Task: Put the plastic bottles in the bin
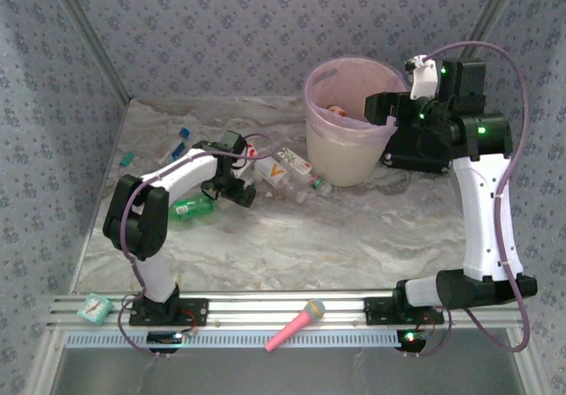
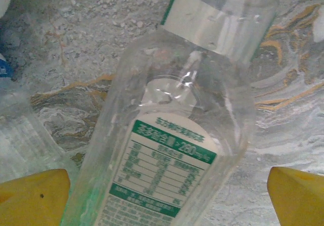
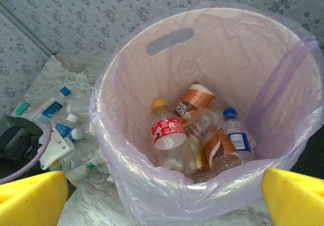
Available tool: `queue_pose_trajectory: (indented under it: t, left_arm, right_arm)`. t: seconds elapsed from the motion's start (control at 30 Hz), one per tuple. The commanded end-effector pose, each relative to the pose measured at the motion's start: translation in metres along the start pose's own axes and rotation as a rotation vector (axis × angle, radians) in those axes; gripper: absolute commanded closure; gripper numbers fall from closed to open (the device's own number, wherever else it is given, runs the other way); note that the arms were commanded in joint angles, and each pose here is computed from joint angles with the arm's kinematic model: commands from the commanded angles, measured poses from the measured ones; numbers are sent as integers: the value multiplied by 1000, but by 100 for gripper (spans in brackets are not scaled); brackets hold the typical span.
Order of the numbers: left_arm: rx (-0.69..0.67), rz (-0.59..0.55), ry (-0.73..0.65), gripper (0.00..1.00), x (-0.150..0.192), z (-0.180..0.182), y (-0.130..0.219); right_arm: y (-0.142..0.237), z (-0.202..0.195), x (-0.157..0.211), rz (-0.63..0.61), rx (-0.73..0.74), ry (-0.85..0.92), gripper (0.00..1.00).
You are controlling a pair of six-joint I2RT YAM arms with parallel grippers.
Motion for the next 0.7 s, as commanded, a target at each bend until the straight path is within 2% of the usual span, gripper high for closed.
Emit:
queue_pose_trajectory:
  t: [0.0,0.53,0.67]
  left_arm:
    - [23,36,5,3,8,-8,0]
    - [-46,91,70,19,17,-7,-20]
    - [-38,93,78,27,19,-10,-22]
  right_arm:
    - [5,2,-2,-20,-12,-3,0]
    - [3,0,0,-13,-9,-1,0]
    - [2,0,1,-12,-9,0,0]
Point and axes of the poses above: each hand's point on the last joint's axis, 136 mm out from that joint toward the fingers, its own y axis back along the fingers, its own z axis along the line the jaws close on, x = y × z, the point moved 4 cm from there along y, back along the fingers, and after that the axes turned 1 degree about y, right-handed, at the moved point
